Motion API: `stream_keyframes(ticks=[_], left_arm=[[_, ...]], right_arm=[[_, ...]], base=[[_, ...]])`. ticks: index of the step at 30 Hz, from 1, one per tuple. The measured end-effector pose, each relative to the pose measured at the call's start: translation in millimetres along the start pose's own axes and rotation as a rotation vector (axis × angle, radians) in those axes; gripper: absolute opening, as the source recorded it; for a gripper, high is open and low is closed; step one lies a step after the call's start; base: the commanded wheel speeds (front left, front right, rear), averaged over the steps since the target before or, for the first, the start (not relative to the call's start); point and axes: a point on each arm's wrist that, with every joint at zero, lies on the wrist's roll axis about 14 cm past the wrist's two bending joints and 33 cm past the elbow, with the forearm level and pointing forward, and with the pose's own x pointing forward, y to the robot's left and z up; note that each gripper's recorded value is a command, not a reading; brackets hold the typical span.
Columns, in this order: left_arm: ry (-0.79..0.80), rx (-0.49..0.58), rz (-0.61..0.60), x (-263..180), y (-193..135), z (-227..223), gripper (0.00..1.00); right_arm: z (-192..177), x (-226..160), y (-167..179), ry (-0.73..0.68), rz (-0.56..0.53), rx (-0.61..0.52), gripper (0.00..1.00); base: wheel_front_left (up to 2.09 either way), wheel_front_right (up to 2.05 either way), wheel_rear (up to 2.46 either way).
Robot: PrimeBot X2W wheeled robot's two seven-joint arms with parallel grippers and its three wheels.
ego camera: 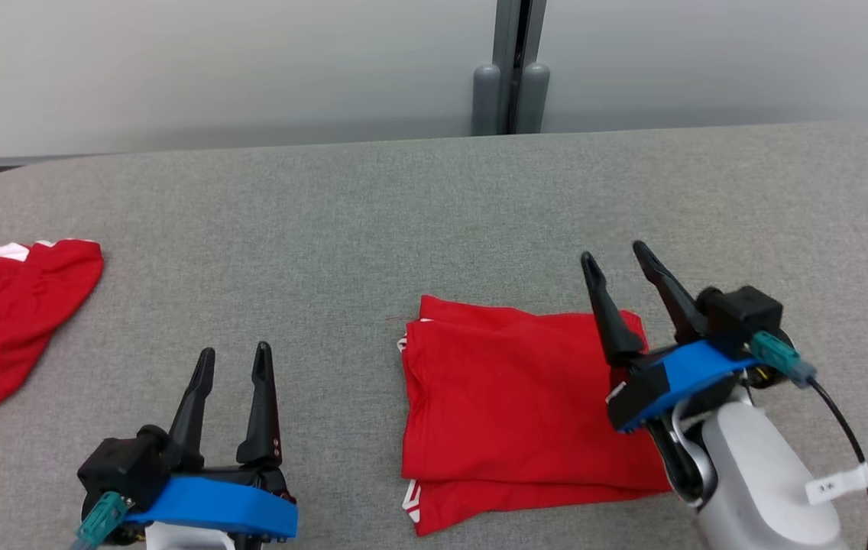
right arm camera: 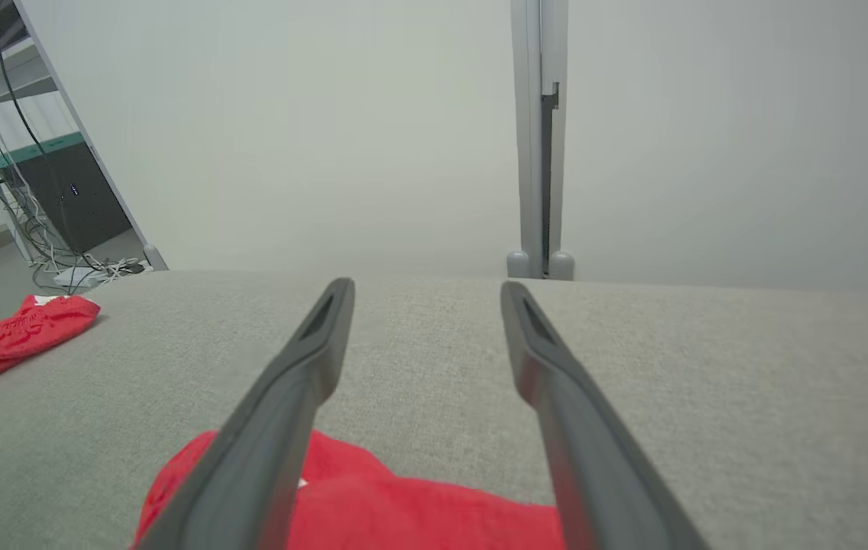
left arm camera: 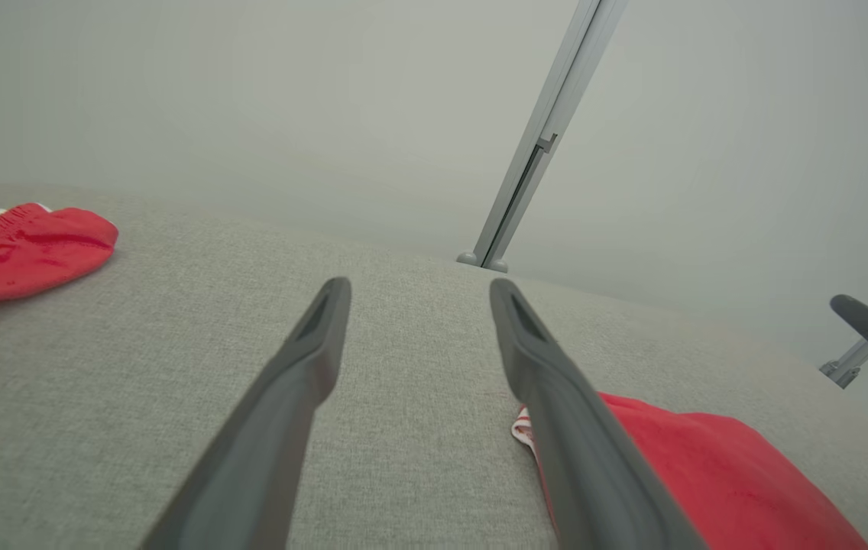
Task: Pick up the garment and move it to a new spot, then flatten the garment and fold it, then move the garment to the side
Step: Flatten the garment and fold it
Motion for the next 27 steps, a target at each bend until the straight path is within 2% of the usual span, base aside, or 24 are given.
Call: stream_keyframes(ticks=[7, 13, 27], left_arm=[[0.023, 0.017, 0.016, -11.7, 3.4, -9.0, 1.0], [0.03, 0.015, 0.059, -22.9, 12.9, -14.0, 1.0], [0.03, 0.038, 0.105, -31.6, 26.7, -17.7, 1.0]], right_arm=[[-3.1, -51.7, -31.4, -0.015, -0.132, -0.042, 1.0], [-13.4, -80.8, -34.8, -0.002, -0.173, -0.002, 1.0], [-24.1, -91.4, -32.4, 0.03, -0.173, -0.009, 1.0]], base=[[0.0, 0.0, 0.0], [0.0, 0.0, 0.0], [0.0, 0.0, 0.0]])
